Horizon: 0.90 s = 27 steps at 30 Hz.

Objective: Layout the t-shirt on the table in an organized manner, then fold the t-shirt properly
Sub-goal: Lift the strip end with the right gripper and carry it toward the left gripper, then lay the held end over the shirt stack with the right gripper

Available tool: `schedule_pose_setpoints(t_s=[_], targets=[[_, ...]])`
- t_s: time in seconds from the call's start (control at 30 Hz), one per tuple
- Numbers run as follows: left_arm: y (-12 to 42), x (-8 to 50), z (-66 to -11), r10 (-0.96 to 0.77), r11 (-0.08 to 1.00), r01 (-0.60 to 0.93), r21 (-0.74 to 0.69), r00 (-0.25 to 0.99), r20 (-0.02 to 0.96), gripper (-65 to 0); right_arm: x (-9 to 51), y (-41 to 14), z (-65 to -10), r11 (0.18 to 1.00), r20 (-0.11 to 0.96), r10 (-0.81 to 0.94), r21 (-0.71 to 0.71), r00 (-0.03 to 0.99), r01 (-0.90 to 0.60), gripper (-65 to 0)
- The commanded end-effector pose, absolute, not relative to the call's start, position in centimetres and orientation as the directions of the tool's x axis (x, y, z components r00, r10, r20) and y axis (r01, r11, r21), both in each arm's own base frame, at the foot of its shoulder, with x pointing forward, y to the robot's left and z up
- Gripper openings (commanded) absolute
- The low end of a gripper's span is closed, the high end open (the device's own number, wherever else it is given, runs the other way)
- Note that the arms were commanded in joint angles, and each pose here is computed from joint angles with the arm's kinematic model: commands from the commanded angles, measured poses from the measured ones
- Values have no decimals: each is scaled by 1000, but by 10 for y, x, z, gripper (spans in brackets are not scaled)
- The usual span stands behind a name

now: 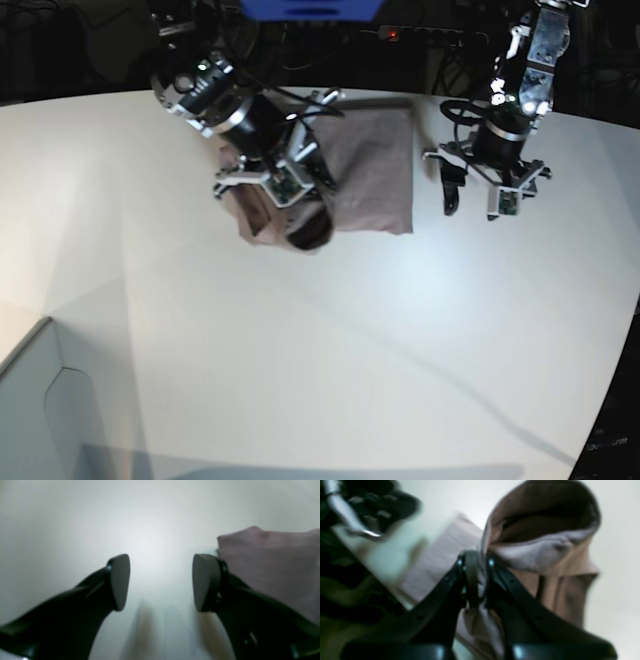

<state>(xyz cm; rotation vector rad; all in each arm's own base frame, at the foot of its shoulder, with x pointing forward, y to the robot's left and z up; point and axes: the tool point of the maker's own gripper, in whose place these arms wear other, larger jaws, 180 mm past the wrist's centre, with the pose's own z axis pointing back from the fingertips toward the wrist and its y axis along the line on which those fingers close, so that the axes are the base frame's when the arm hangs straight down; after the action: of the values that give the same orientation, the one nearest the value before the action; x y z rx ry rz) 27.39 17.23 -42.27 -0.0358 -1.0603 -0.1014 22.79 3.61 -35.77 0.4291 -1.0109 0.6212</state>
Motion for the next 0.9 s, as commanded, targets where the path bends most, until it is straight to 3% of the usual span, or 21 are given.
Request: schedule_pose_setpoints(t_s=[0.0,0.23,0.43,0.53,0.73,0.87], targets=[[175,280,-405,-66,995,99,25,429,901,-269,231,46,-349,738,900,251,60,355,-673,-650],[193,257,-415,146,988,-28,-151,477,867,-270,227,78,-372,665,882,285,101,377,-740,-650],[185,244,-442,257,963,-77,-257,543,799,-278,218,103,-355,609,903,282,93,324,-788,-650],[166,252,-440,256,959,-37,-281,542,800,-375,214,112,-351,576,909,292,81,297,-813,-650],[149,262,-445,245,956,-1,-294,555,795,-650,217,130,-357,518,907,324,68,269,-852,-650],[148,258,-457,235,958,-5,-286,581,779,-642,224,134,-366,507,898,345,68,274,-859,-650]])
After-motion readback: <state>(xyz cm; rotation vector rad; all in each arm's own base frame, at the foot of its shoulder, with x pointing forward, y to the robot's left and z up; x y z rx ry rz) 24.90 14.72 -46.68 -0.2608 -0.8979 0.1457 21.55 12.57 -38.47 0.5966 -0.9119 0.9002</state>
